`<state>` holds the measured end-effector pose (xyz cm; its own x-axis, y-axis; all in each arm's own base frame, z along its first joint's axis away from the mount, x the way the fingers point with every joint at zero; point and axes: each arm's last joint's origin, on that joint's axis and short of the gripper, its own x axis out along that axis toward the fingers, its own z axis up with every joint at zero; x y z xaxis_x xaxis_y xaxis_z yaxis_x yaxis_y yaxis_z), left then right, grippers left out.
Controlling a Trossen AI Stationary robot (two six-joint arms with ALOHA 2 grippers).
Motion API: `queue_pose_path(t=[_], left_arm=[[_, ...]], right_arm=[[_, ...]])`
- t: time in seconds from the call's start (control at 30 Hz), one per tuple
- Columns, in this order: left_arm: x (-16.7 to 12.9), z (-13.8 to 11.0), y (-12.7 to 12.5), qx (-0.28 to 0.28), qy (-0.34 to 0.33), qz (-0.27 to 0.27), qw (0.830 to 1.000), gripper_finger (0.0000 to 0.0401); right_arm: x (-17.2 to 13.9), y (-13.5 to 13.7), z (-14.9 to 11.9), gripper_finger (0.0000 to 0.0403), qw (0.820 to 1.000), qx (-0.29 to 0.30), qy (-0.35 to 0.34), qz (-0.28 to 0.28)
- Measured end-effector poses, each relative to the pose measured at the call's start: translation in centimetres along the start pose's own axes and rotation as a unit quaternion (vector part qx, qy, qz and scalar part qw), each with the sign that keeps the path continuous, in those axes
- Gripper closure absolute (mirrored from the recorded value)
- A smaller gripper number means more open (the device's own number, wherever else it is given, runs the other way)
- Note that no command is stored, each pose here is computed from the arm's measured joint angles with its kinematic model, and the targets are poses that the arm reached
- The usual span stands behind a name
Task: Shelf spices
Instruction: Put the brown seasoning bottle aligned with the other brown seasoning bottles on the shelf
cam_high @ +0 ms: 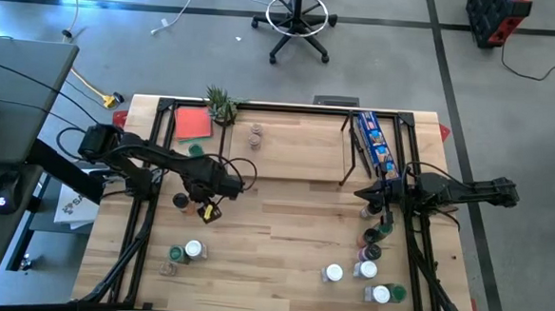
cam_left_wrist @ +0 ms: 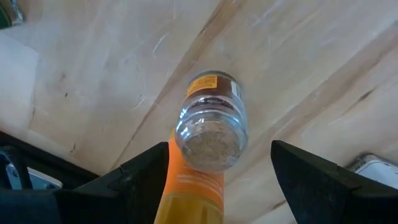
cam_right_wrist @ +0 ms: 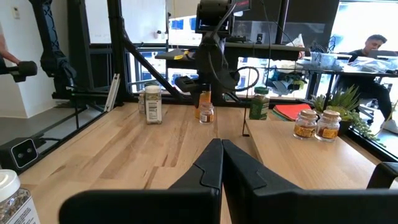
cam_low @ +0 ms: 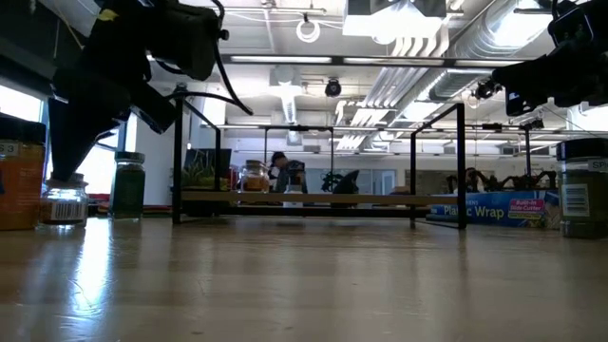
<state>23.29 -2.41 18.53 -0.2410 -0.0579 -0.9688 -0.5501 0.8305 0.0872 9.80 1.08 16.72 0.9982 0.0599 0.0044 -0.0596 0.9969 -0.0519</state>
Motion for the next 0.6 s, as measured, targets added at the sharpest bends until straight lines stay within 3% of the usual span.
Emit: queue_pose_path(t=[0.43, 0.6], left_arm=[[2.2, 0.4, -1.8, 0.038, 0.023, 0.036, 0.998, 0.0125], [2.1, 0.5, -2.0, 0.031, 0.014, 0.031, 0.999, 0.0162]], right_arm=[[0.0, 0.0, 0.0, 0.0402, 1.0, 0.0, 0.0, 0.0], [0.0, 0.0, 0.0, 0.0402, 1.0, 0.0, 0.0, 0.0]])
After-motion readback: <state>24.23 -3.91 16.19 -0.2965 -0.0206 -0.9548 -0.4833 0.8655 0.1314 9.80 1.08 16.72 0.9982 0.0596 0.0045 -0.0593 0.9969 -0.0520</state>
